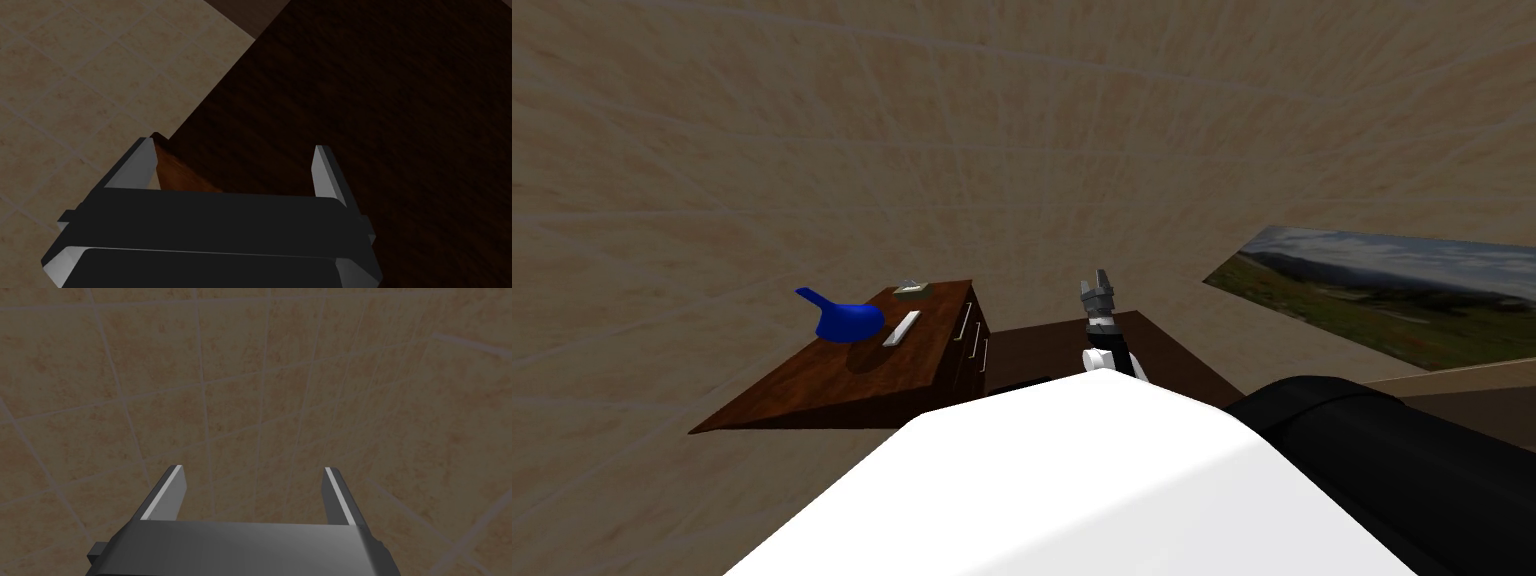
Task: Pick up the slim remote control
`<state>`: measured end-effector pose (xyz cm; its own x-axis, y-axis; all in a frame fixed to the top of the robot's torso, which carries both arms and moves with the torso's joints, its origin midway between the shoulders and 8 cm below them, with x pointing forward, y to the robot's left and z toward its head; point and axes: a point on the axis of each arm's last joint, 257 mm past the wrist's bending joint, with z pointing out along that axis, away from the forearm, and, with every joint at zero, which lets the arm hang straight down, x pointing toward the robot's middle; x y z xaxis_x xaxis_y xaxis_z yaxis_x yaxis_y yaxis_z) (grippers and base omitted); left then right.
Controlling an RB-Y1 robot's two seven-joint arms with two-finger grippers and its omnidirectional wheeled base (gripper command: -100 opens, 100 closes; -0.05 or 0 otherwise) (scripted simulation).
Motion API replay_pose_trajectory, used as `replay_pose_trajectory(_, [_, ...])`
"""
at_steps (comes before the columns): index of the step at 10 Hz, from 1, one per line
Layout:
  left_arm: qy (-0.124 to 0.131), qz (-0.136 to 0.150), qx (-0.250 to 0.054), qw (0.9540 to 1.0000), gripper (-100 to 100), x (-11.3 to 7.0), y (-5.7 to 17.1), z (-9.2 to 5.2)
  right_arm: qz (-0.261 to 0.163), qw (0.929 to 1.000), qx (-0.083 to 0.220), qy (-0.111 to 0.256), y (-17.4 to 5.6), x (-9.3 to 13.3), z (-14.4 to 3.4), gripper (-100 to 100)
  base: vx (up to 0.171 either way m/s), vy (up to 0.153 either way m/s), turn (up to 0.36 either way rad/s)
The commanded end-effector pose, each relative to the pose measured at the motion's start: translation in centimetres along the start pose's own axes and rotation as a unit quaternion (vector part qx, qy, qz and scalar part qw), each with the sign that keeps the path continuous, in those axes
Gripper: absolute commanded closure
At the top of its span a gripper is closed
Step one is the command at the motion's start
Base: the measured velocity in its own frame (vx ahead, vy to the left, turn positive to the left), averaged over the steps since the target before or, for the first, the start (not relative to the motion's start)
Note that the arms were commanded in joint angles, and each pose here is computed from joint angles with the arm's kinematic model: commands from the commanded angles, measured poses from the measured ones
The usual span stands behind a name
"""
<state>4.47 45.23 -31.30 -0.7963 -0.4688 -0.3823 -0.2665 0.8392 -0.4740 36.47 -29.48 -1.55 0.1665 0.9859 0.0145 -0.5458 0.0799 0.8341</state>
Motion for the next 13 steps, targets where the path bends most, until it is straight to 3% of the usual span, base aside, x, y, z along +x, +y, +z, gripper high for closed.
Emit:
replay_pose_trajectory(1, [0.016,0.019,-0.029,0.9993,-100,-0.6,2.2,-1.3,0.000,1.0000,0.000,0.000,0.0,0.0,0.0,0,0.117,-0.021,-0.031])
replay_pose_trajectory(4, [0.038,0.032,-0.061,0.9969,-100,-0.4,4.7,-2.9,0.000,1.0000,0.000,0.000,0.0,0.0,0.0,0,0.158,-0.005,-0.023])
replay_pose_trajectory(5, [0.049,0.052,-0.083,0.9940,-100,-1.5,6.5,-3.8,0.000,1.0000,0.000,0.000,0.0,0.0,0.0,0,0.218,-0.028,-0.046])
replay_pose_trajectory(8, [0.067,0.066,-0.109,0.9896,-100,-1.7,8.4,-5.2,0.000,1.0000,0.000,0.000,0.0,0.0,0.0,0,0.187,-0.001,-0.035])
replay_pose_trajectory(10, [0.090,0.097,-0.144,0.9807,-100,-3.3,11.1,-6.9,0.000,1.0000,0.000,0.000,0.0,0.0,0.0,0,0.263,-0.005,-0.069])
replay_pose_trajectory(11, [0.092,0.099,-0.144,0.9802,-100,-3.3,11.2,-6.9,0.000,1.0000,0.000,0.000,0.0,0.0,0.0,0,0.253,0.003,-0.042])
replay_pose_trajectory(13, [0.109,0.130,-0.167,0.9713,-100,-5.2,13.0,-7.6,0.000,1.0000,0.000,0.000,0.0,0.0,0.0,0,0.298,0.009,-0.093])
